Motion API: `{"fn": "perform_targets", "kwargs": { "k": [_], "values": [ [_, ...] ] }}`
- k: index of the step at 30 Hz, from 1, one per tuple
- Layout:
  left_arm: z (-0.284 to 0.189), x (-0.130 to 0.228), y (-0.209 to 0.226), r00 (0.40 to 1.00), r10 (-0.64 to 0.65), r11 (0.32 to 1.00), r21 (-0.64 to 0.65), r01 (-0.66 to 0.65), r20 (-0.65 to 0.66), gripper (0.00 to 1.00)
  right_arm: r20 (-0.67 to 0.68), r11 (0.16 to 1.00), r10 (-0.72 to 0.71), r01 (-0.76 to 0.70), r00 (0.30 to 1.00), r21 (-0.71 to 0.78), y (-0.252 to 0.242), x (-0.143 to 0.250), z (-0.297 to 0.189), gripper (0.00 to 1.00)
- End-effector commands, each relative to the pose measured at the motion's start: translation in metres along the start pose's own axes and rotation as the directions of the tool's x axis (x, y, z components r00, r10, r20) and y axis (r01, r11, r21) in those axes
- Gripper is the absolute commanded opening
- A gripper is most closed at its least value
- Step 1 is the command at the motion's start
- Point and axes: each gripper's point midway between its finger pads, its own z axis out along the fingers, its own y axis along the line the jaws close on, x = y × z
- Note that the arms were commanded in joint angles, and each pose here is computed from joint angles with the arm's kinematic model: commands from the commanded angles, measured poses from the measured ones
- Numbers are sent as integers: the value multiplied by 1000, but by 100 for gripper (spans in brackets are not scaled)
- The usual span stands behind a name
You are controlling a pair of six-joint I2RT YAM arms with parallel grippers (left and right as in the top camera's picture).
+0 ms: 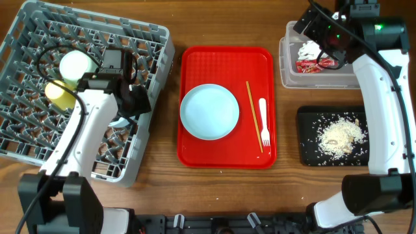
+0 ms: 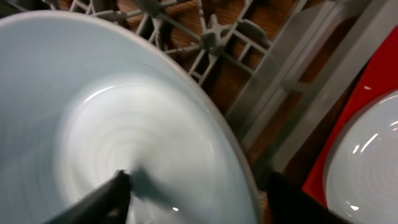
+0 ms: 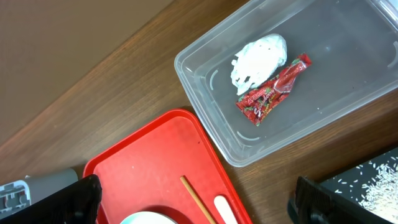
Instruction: Sort waste into correct bins and load items into the dishwasher rack
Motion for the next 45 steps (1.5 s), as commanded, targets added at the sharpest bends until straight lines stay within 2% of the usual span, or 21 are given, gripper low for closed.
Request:
{"fn": "perform_targets", "kwargs": {
  "k": [1, 2, 3, 7, 10, 13, 15, 18, 21, 26, 30, 31, 38, 41, 45],
  "values": [
    [18, 1, 14, 1000, 7, 994, -106, -10, -26, 56, -4, 1000, 3, -3, 1000, 25, -4, 1, 8, 100],
    [21, 1, 14, 999, 7, 994, -107, -10, -31, 54, -4, 1000, 3, -3, 1000, 25, -4, 1, 8, 100],
    [25, 0, 14, 999, 7, 994, -109, -11, -36, 45, -4, 1000, 3, -3, 1000, 25, -4, 1, 8, 100],
    [27, -4, 18, 1000, 8, 990, -140, -10, -18, 27, -5, 1000, 3, -3, 1000, 24, -4, 1, 8, 100],
    [26, -9, 20, 1000, -18, 989, -149, 19, 6, 4, -4, 1000, 3, -3, 1000, 24, -4, 1, 8, 100],
    [27, -14, 15, 999, -46, 991, -124, 49, 28, 4, -4, 1000, 3, -3, 1000, 25, -4, 1, 8, 100],
    [26, -15, 3, 998, -51, 997, -57, 52, 28, 4, -4, 1000, 2, -2, 1000, 24, -4, 1, 8, 100],
    [19, -23, -16, 993, -106, 993, 58, 103, 54, 4, -4, 1000, 3, -3, 1000, 25, -4, 1, 8, 100],
    [4, -39, -38, 983, -164, 962, 234, 142, 80, 4, -4, 1000, 3, -3, 1000, 25, -4, 1, 8, 100],
    [-19, -70, -51, 948, -316, 818, 514, 257, 30, 4, -4, 1000, 3, -3, 1000, 25, -4, 1, 8, 100],
    [-40, -91, -36, 931, -365, 681, 679, 274, -10, 4, -4, 1000, 3, -3, 1000, 25, -4, 1, 8, 100],
    [-43, -93, -32, 927, -375, 659, 698, 281, -19, 4, -4, 1000, 3, -3, 1000, 25, -4, 1, 8, 100],
    [-84, -109, 45, 863, -492, 380, 864, 329, -112, 4, -4, 1000, 3, -3, 1000, 25, -4, 1, 8, 100],
    [-91, -106, 73, 839, -529, 318, 887, 336, -128, 4, -4, 1000, 2, -2, 1000, 25, -4, 1, 8, 100],
    [-83, -89, 82, 824, -531, 219, 907, 358, -197, 4, -4, 1000, 3, -3, 1000, 25, -4, 1, 8, 100]
  ]
}}
